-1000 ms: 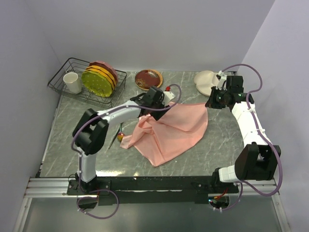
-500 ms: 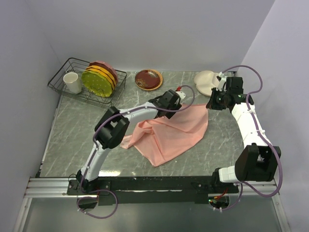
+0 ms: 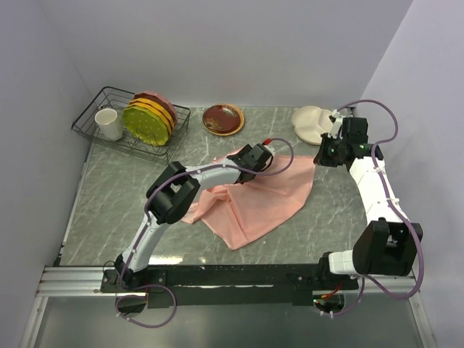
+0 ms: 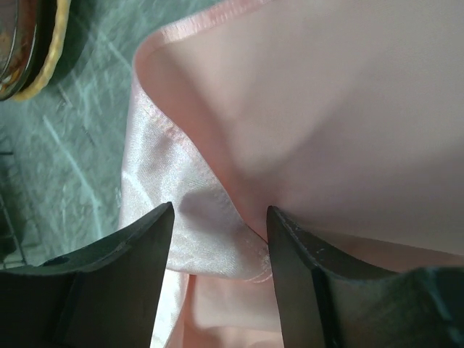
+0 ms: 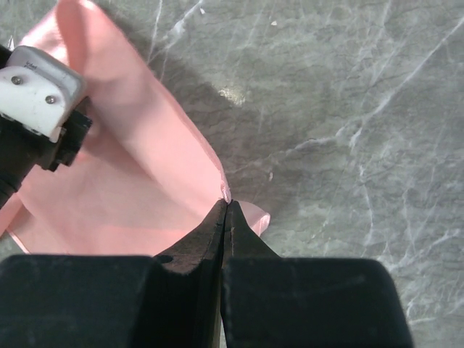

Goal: Fold the napkin into a case and place the utensils inside
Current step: Pick up the crumpled napkin from the center of the board.

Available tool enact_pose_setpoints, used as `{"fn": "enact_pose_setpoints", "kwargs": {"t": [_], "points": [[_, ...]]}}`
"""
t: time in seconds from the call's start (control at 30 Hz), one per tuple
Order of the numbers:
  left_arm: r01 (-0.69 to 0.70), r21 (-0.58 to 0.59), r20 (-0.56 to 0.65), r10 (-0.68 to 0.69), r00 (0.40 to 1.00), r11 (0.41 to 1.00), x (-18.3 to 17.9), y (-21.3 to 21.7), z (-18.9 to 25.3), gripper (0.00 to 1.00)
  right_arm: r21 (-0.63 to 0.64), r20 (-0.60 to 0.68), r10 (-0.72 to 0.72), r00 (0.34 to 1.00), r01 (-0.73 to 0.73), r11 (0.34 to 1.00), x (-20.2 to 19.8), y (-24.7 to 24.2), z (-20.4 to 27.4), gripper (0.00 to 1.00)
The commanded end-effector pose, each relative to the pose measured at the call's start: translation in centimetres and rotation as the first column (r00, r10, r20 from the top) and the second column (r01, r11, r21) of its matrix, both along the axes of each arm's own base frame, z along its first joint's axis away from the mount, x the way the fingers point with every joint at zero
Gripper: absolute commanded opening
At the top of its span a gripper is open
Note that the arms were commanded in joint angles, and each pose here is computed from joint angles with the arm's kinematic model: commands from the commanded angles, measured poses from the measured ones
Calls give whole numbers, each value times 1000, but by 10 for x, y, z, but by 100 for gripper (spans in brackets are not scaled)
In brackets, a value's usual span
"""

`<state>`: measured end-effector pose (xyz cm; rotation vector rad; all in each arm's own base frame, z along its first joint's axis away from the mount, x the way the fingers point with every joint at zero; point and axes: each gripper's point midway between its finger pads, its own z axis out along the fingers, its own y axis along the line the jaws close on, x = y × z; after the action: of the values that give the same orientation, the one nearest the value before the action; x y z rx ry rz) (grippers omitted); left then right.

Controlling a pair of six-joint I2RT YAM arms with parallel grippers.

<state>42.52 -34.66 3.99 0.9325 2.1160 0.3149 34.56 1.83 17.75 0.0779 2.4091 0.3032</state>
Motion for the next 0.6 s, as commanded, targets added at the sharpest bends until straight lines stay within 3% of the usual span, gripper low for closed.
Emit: {"fn": "enact_pose_setpoints", "kwargs": {"t": [0.0, 0.23, 0.37, 0.53, 0.57], "points": [[-49, 93, 12, 48, 999, 995, -3, 37, 15, 58, -32, 79, -14, 997, 16, 999, 1, -10, 19, 0], [-83, 78, 24, 81, 996, 994, 0, 55, 38, 50, -30, 102, -12, 995, 15, 999, -2, -12, 24, 0], [-97, 58, 18, 96, 995, 994, 2, 63, 47, 30, -24, 111, -8, 994, 11, 1000, -2, -10, 27, 0], [-116, 13, 20, 116, 993, 993, 12, 78, 76, 26, -24, 129, -3, 992, 7, 1000, -2, -10, 35, 0], [-101, -7, 7, 101, 995, 995, 12, 77, 80, 16, -22, 132, -1, 991, 4, 1000, -2, -9, 36, 0]]}}
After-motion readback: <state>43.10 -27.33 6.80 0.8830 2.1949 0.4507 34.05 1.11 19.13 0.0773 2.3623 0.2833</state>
